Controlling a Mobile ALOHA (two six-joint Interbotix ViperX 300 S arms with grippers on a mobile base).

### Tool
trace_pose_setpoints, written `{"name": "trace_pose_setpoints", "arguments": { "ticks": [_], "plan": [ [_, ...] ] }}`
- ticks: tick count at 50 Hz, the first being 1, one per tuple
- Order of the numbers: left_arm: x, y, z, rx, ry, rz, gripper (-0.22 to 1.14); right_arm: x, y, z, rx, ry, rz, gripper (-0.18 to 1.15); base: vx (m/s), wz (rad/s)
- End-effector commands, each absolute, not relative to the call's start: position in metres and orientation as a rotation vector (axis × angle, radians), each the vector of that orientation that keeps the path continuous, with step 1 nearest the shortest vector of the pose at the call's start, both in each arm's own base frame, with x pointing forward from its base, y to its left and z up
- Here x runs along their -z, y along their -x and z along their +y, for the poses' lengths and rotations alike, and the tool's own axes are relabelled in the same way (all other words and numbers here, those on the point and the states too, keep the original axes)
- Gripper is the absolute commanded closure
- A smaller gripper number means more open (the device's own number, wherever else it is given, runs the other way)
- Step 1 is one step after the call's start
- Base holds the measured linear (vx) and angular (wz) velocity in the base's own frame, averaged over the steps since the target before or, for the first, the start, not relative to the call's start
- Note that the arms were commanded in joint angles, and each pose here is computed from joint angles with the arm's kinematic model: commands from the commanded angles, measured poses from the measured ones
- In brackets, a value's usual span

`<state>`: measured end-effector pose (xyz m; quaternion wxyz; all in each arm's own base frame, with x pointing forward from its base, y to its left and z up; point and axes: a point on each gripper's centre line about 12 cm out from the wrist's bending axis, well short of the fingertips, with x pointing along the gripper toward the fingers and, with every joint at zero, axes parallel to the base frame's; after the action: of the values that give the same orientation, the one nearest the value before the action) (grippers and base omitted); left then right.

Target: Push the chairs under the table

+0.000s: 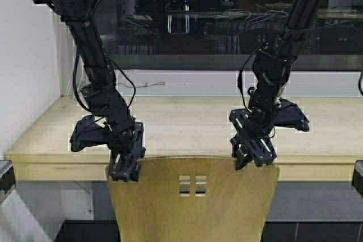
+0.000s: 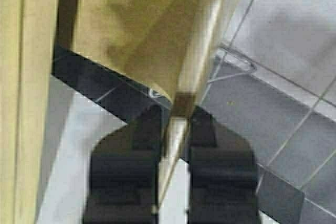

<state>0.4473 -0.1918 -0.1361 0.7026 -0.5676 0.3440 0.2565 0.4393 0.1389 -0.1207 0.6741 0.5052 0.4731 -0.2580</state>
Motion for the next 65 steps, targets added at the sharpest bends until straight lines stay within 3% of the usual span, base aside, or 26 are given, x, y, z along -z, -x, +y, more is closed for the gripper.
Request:
{"name": "trace_pose_setpoints", "arguments": {
  "ticks": [1,14,19,25,29,34,51,65],
  "plan": [
    [0.113,-0.46,-0.2,-0.51,1.26,0.734,0.87,0.151,-0.419,0.132,0.594,-1.047,1.133,0.92,0.15,-0.01],
    [0.114,-0.457,-0.198,-0.514,1.253,0.741,0.83,0.154,-0.416,0.132,0.551,-0.977,1.166,0.86,0.11,0.0],
    [0.112,-0.454,-0.198,-0.514,1.246,0.752,0.68,0.153,-0.421,0.136,0.52,-0.962,1.178,0.6,0.04,-0.01],
    [0.11,-0.451,-0.199,-0.516,1.245,0.777,0.35,0.151,-0.423,0.139,0.511,-0.989,1.23,0.21,0.01,-0.01],
    [0.107,-0.448,-0.199,-0.52,1.247,0.798,0.14,0.146,-0.425,0.141,0.509,-1.004,1.233,0.08,-0.01,-0.01],
    [0.103,-0.438,-0.197,-0.532,1.237,0.836,0.02,0.141,-0.415,0.139,0.527,-1.004,1.243,0.08,-0.04,0.04],
    [0.054,-0.428,-0.19,-0.508,1.254,0.827,0.02,0.083,-0.424,0.134,0.48,-1.03,1.146,0.08,0.0,0.0],
    [-0.043,-0.443,-0.182,-0.292,1.188,0.636,0.02,-0.005,-0.431,0.128,0.376,-1.027,0.966,0.08,0.0,0.0]
  ]
}}
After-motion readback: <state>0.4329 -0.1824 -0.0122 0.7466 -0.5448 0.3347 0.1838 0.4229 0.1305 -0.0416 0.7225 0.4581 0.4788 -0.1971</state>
